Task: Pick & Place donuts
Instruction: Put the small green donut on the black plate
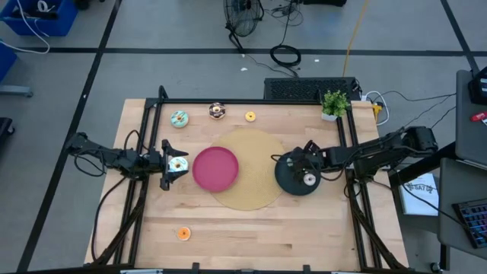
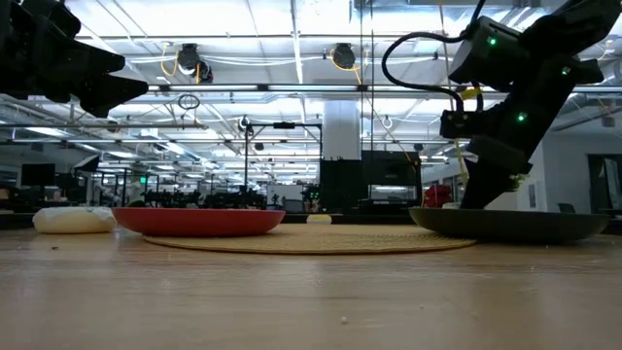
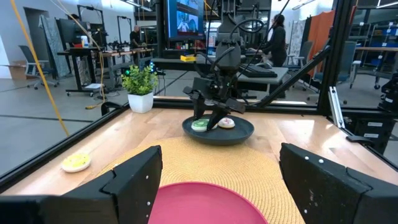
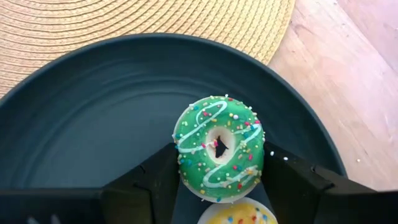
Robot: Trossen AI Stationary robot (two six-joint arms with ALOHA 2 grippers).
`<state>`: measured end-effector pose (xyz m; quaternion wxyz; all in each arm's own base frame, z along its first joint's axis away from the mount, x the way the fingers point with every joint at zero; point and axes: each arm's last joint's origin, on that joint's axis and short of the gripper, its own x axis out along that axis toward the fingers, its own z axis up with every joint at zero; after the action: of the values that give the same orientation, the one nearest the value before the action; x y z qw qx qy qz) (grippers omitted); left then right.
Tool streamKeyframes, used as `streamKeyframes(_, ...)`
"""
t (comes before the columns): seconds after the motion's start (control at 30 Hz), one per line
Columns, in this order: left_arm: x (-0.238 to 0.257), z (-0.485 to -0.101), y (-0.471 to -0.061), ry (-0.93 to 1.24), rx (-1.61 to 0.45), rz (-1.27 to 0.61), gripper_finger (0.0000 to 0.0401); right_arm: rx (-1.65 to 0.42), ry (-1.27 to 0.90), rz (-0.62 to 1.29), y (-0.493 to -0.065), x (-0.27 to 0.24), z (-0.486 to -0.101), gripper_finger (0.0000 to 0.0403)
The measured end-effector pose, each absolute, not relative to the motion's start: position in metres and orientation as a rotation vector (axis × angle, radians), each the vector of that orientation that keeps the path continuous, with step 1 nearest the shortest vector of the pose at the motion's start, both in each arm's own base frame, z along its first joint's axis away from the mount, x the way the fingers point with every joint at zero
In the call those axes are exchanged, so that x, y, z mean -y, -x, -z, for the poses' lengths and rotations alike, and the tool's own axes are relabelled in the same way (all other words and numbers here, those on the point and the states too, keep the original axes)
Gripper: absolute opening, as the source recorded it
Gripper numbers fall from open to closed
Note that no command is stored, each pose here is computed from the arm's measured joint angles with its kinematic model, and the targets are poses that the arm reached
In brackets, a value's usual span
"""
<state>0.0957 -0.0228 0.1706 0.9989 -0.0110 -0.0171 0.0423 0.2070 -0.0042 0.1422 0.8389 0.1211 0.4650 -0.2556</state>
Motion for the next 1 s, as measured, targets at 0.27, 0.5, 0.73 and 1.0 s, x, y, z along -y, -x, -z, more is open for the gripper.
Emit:
streamKeyframes(0.27, 0.0228, -0.1707, -0.0956, 0.022, 0.035, -0.084, 0.0319, -0.982, -0.258, 0.543, -0.2071, 0.0043, -0.1423, 0.0196)
streamKeyframes(0.5, 0.0228, -0.1706, -0.0957, 0.022, 0.034, -0.084, 0.0319, -0.981, -0.258, 0.544, -0.2071, 0.0042, -0.1422, 0.0196)
streamKeyframes(0.73, 0.0228, -0.1707, -0.0956, 0.022, 0.034, -0.084, 0.0319, -0.967, -0.261, 0.542, -0.2084, 0.0042, -0.1429, 0.0196)
streamKeyframes(1.0, 0.0228, -0.1707, -0.0956, 0.022, 0.035, -0.084, 0.0319, -0.95, -0.264, 0.538, -0.2099, 0.0042, -0.1437, 0.0196)
